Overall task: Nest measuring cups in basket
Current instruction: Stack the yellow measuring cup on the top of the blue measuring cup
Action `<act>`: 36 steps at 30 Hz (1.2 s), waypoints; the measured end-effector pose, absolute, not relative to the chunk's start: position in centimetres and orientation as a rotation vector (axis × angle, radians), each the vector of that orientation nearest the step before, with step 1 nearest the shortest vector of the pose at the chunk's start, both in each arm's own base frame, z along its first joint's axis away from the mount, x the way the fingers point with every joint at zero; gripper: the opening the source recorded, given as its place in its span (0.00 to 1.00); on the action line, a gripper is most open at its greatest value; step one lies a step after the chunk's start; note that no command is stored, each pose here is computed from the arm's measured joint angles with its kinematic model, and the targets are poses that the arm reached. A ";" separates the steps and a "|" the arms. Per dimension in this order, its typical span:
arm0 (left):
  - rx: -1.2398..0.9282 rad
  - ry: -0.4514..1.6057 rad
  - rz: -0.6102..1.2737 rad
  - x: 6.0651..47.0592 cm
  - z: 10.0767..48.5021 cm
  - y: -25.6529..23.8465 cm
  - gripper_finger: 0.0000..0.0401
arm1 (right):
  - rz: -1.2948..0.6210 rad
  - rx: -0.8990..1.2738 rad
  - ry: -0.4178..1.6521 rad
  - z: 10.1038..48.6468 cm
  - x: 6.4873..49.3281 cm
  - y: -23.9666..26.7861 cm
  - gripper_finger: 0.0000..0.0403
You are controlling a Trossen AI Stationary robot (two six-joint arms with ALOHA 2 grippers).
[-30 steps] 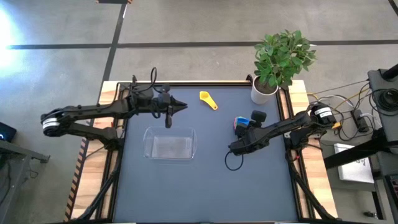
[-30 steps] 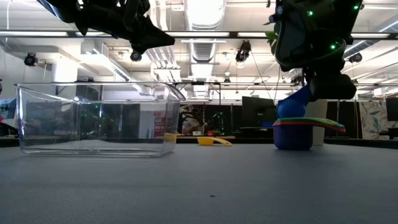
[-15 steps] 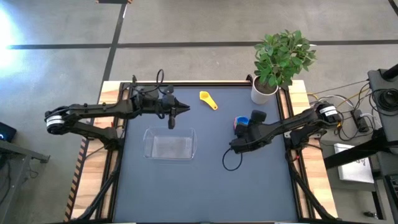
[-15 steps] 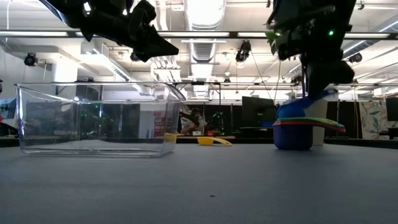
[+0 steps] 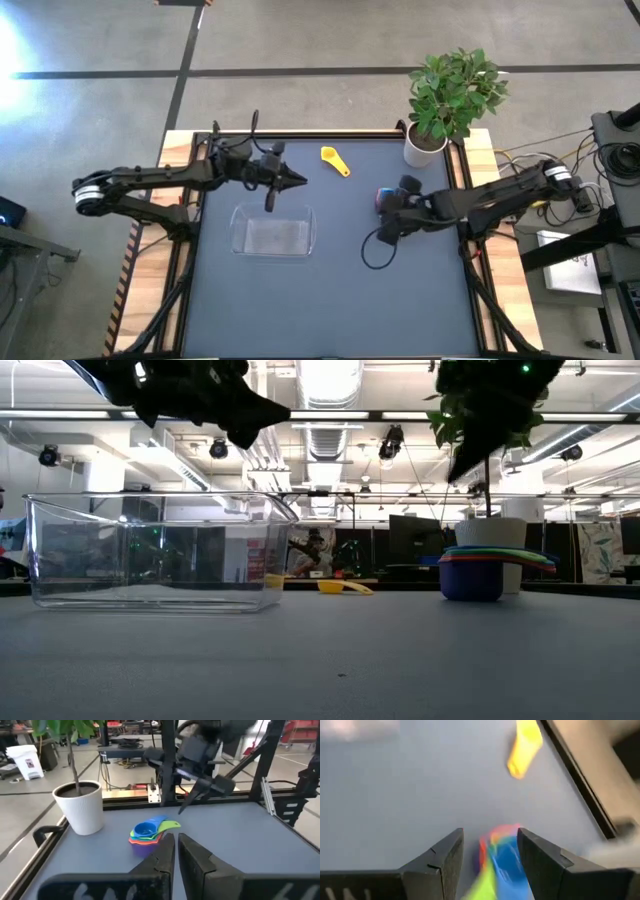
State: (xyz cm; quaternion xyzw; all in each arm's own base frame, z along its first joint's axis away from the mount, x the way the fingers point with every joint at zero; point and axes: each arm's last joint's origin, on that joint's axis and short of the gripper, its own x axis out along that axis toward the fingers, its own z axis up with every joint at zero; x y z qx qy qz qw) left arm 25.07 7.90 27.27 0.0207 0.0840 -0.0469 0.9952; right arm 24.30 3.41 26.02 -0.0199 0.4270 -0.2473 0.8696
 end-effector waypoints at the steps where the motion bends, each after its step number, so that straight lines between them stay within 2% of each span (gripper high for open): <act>1: 0.036 0.171 -0.094 25.1 27.2 7.9 0.01 | -0.501 -0.039 0.835 26.2 24.6 3.2 0.44; 7: 0.003 0.102 -0.148 24.0 28.9 7.0 0.00 | -0.534 -0.021 0.649 27.3 26.7 -0.3 0.44; 13: 0.011 0.054 -0.154 22.6 28.5 6.3 0.00 | -0.569 0.079 0.695 26.4 28.8 -5.4 0.44; 21: 0.017 -0.120 -0.153 21.4 25.9 5.9 0.00 | -0.602 0.085 0.785 23.5 33.0 -10.4 0.44; 24: 0.020 -0.127 -0.147 20.9 25.8 5.9 0.00 | -0.554 0.095 0.825 22.4 34.6 -11.6 0.44; 27: 0.014 -0.112 -0.147 20.9 25.8 5.9 0.00 | -0.509 0.145 0.854 21.4 35.9 -12.8 0.47; 36: 0.007 -0.088 -0.146 20.9 25.7 5.9 0.00 | -0.604 0.163 0.925 18.9 37.6 -16.8 0.59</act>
